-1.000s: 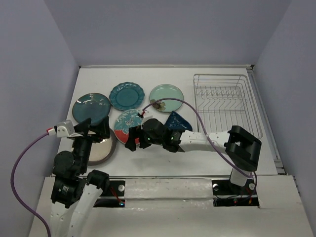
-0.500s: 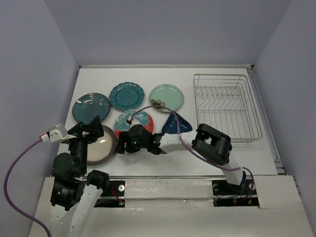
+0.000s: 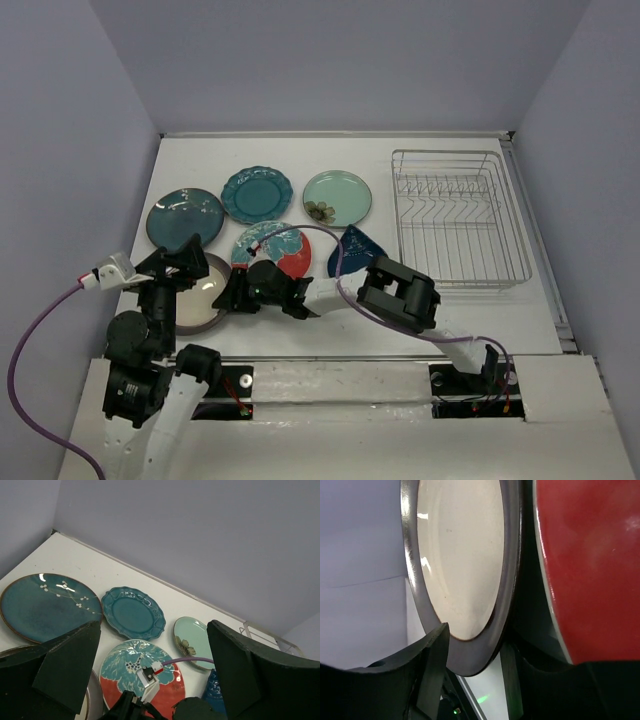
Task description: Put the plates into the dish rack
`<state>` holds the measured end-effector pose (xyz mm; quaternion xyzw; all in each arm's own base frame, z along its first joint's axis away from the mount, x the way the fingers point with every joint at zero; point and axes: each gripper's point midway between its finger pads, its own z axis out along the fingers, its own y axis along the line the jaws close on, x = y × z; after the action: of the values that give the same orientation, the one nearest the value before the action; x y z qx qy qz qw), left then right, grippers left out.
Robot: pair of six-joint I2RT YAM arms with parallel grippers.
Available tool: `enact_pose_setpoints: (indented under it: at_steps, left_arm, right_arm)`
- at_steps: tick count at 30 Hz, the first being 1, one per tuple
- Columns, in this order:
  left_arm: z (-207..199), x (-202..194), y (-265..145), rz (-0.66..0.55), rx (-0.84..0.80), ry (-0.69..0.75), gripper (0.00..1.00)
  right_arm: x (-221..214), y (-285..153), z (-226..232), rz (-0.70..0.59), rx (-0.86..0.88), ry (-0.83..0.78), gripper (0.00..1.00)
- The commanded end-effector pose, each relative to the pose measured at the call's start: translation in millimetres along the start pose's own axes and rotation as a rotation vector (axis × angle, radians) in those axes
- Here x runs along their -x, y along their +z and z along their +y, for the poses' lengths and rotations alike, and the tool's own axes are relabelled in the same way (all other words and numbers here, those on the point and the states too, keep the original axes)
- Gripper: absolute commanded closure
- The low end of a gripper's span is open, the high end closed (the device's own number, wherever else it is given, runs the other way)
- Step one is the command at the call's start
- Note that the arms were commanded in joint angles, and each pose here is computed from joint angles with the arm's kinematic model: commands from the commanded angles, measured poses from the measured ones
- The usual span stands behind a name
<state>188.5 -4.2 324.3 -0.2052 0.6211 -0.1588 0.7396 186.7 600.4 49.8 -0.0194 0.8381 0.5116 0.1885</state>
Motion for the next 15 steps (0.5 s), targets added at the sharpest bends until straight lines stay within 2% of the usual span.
enact_pose_setpoints:
  at_steps: [1,2,5,6,7,15]
  left_arm:
    - [-11.8,28.8,-6.1,-0.083,-0.04,-0.046,0.01]
    - [-11.8,28.8,-6.1,-0.083,-0.04,-0.046,0.01]
    - [-12.4,28.9,-6.1,-0.083,-0.043,-0.044,0.01]
    - [-12.5,29.2,-6.1,-0.084,-0.044,-0.045,0.01]
    - [-12.0,29.1,-5.7,-0.084,-0.041,-0.045,0.01]
    - [-10.4,27.7,-4.5,-0.079,-0.031,-0.037,0.01]
  right_arm:
    - [-5.9,15.3,4.9,-0.021,0.045,0.109,0.55]
    - [-6.8,16.1,4.4,-0.018,0.046,0.122,0.57]
    - [-3.8,14.3,13.1,-0.027,0.082,0.118,0.74]
    - [-6.0,12.8,15.5,-0.04,0.081,0.09,0.88]
    - [-0.5,6.9,26.1,-0.052,0.095,0.072,0.92]
    - [32.9,-38.4,71.7,-0.183,0.14,-0.095,0.93]
